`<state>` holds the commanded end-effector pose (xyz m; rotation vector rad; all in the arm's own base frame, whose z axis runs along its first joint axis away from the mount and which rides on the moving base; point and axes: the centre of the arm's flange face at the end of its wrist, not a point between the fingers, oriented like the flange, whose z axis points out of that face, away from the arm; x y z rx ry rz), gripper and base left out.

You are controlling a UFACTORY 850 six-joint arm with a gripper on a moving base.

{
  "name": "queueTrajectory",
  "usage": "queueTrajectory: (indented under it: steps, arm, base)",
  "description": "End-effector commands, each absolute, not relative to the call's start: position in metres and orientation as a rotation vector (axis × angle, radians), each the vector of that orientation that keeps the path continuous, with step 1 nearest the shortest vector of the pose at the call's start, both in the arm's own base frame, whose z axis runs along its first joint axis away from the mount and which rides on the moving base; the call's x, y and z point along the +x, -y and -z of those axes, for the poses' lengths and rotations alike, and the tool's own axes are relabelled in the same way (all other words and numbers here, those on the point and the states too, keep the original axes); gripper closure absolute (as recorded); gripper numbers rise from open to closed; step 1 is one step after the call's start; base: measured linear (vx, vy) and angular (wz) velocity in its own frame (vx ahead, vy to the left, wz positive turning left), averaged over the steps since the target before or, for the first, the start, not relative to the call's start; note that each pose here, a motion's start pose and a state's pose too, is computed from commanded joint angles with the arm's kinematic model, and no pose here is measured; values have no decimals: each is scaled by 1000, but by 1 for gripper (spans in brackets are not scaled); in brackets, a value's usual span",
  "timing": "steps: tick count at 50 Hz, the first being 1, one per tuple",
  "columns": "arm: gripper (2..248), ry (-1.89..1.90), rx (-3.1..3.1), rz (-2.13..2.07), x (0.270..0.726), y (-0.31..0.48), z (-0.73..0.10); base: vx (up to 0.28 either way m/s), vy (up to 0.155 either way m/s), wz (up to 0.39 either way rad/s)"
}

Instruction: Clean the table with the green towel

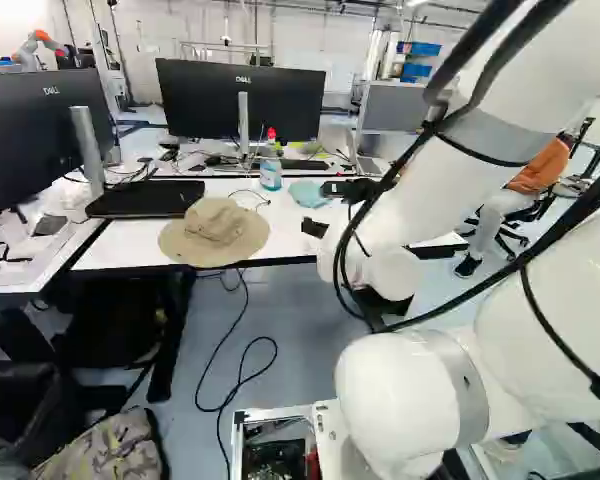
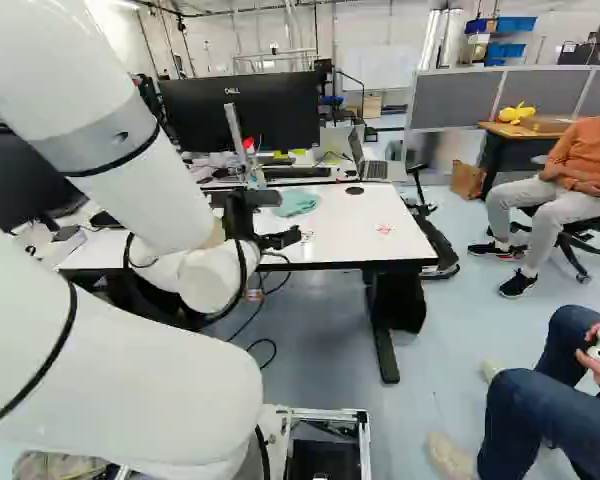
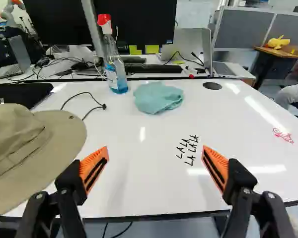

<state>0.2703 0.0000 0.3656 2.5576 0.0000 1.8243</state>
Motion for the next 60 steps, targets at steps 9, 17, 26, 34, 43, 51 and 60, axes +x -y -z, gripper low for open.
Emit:
queueTrajectory:
  steps: [9,17,26,34,43,51,60]
  arm:
    - [3,11,2563,-1809,293,2,-369]
    - [3,18,2564,-1801,309,4,-370]
    - [3,25,2565,-1794,327,6,-371]
    - [3,30,2565,-1791,344,8,-372]
    - [3,30,2565,-1790,362,9,-373]
    - [3,29,2565,-1791,379,9,-373]
    - [3,28,2557,-1803,397,9,-377]
  base:
    - [3,0,0]
    - [-3,0,0]
    - [0,0,0]
    - [0,0,0]
    - [0,0,0]
    - [0,0,0]
    - [0,0,0]
